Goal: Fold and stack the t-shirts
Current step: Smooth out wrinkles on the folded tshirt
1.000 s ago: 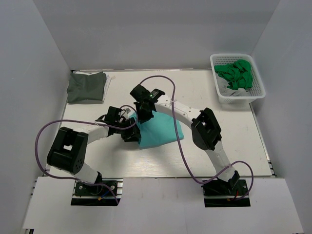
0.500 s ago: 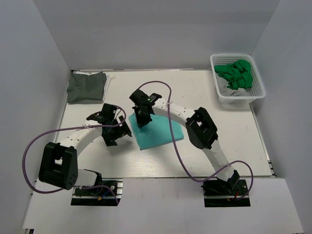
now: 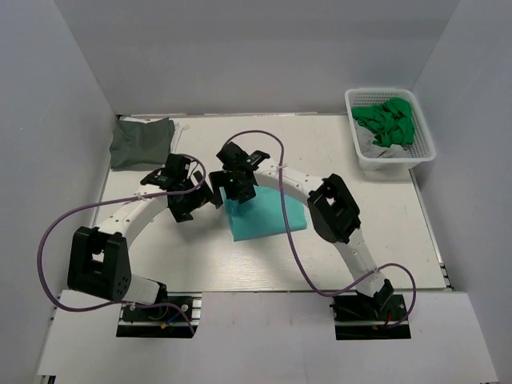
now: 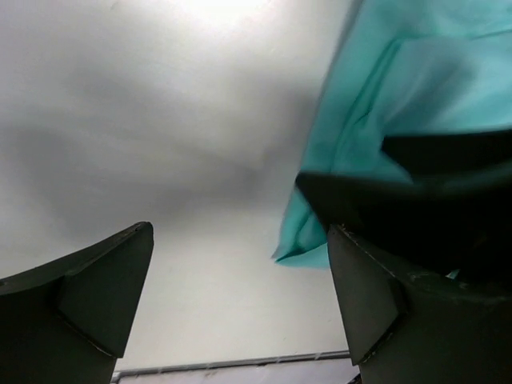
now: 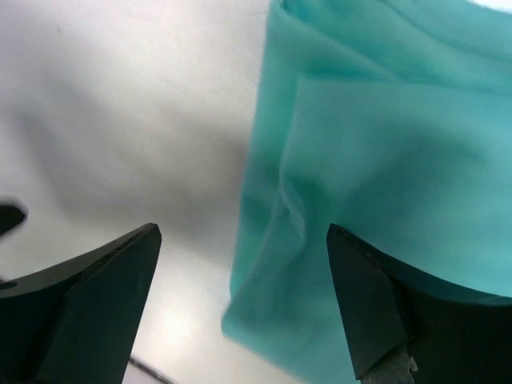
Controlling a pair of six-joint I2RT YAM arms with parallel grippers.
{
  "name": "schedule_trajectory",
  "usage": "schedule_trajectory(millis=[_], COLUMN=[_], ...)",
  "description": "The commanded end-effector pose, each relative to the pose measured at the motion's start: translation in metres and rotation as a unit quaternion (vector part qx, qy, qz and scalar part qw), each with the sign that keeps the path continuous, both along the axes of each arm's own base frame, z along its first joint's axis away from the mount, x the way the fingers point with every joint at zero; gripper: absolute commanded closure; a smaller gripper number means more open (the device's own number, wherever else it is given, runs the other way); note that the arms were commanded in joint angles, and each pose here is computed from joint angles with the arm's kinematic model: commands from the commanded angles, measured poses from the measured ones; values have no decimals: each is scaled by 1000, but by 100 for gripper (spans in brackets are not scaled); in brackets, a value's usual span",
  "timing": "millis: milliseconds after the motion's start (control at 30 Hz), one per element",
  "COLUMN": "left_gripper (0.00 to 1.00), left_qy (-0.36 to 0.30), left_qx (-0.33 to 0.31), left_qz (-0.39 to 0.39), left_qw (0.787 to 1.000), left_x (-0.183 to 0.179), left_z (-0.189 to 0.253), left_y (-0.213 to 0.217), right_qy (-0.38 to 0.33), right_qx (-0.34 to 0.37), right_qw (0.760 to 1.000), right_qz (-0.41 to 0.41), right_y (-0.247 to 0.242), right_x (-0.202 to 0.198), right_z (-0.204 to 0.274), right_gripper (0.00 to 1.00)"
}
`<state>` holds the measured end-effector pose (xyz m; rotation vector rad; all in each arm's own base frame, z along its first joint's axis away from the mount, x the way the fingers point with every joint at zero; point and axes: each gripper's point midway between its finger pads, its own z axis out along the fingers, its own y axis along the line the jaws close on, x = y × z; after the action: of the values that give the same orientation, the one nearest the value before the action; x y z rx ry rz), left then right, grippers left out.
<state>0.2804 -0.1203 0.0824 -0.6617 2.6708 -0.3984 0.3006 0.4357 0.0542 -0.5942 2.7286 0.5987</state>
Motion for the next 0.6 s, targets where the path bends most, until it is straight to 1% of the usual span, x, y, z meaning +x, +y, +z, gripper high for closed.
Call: schedule_trajectory(millis=[0, 67, 100, 167, 233, 267, 300, 333, 367, 400, 433, 467, 500, 533, 567], left_gripper=[0, 0, 0, 0, 0, 0, 0, 0, 0, 0, 0, 0, 0, 0, 0], left_qy=[-68, -82, -87, -97, -112, -115, -120, -118, -131, -133, -131, -149, -141, -142, -124], left_qx=[-32, -46, -61, -85, -106, -138, -164, -187, -217, -231, -243, -250, -254, -258, -268], left_qz=[-4, -18, -32, -64, -90, -118, -136, -157, -181, -189, -197, -205, -213, -220, -227], left_qw=[997, 995, 994, 990, 984, 977, 970, 963, 950, 945, 941, 935, 933, 930, 928], left_x=[39, 51, 54, 62, 70, 72, 73, 70, 72, 71, 70, 74, 70, 70, 66], left_z=[29, 30, 33, 33, 43, 46, 53, 54, 66, 68, 68, 75, 70, 71, 62], left_y=[-18, -26, -33, -50, -65, -79, -89, -100, -112, -119, -128, -132, -142, -147, -154], right_qy=[-62, -55, -59, -59, -59, -56, -45, -53, -44, -38, -29, -48, -48, -43, -50], right_qx=[48, 52, 59, 66, 66, 68, 57, 63, 64, 65, 52, 67, 75, 71, 87], right_qw=[997, 997, 996, 996, 995, 995, 996, 994, 995, 995, 996, 995, 995, 996, 995], right_qz=[0, -2, -2, -15, -44, -51, -59, -69, -66, -68, -65, -48, -38, -23, -9], right_y=[-6, -17, -23, -34, -58, -62, -80, -91, -95, -107, -119, -119, -119, -125, -122], right_x=[-1, 0, -4, 3, 9, 10, 1, 13, 10, 6, 0, 0, -3, -12, -10], right_z=[79, 81, 92, 98, 99, 97, 87, 85, 80, 76, 61, 60, 56, 36, 36], right_gripper=[10, 10, 10, 10, 10, 10, 10, 10, 10, 10, 10, 10, 10, 10, 10])
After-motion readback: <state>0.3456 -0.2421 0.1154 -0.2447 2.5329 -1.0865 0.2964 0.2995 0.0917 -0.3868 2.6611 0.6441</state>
